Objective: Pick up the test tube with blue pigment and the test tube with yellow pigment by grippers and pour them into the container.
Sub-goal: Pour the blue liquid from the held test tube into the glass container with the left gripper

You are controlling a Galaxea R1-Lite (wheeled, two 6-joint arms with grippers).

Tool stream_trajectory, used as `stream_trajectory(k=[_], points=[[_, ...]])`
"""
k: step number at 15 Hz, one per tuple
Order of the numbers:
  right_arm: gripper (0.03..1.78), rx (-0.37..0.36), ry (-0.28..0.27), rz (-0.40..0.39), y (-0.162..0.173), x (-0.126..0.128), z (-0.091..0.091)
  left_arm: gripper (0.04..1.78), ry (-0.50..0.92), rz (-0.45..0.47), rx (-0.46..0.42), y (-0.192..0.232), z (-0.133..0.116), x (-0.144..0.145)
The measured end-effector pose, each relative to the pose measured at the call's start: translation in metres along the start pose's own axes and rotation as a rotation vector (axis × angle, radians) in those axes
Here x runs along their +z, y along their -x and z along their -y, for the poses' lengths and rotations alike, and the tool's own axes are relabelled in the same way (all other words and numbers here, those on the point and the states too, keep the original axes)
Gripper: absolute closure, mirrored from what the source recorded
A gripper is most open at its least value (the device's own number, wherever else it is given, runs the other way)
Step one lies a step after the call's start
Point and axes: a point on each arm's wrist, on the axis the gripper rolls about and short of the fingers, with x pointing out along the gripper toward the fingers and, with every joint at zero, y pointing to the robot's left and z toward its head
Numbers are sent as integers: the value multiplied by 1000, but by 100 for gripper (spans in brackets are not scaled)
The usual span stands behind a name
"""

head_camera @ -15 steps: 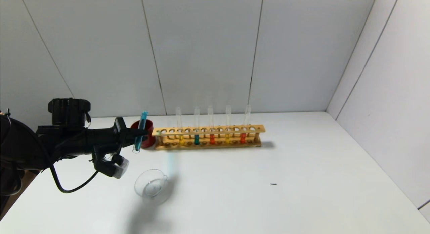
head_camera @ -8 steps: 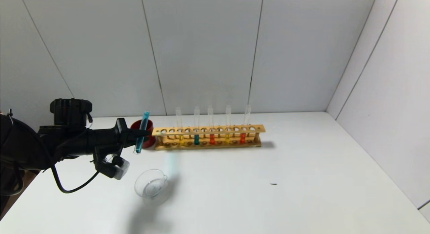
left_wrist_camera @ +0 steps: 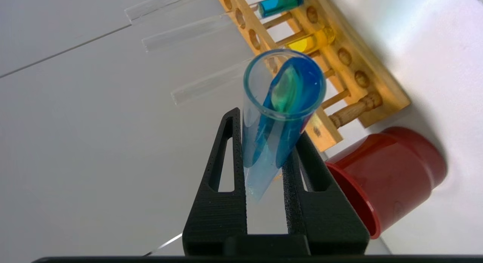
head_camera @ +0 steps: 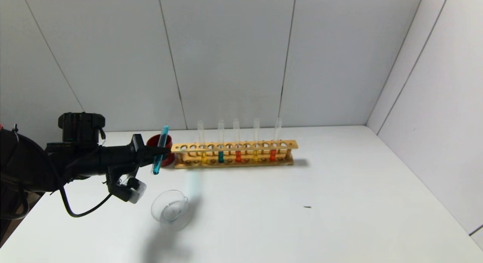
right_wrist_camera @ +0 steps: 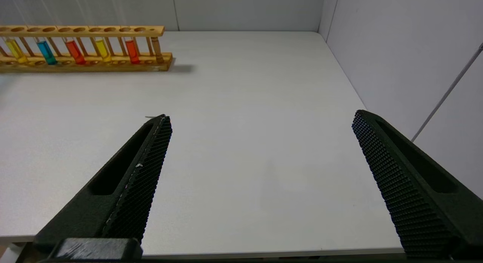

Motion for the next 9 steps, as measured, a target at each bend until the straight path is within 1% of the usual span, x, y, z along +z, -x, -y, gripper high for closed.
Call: stream_trajectory(k=[4, 9], points=[[6, 0, 0, 0, 0, 0, 0, 150, -37, -28, 31, 0, 3, 3], [6, 0, 0, 0, 0, 0, 0, 150, -26, -23, 23, 2, 8, 11]])
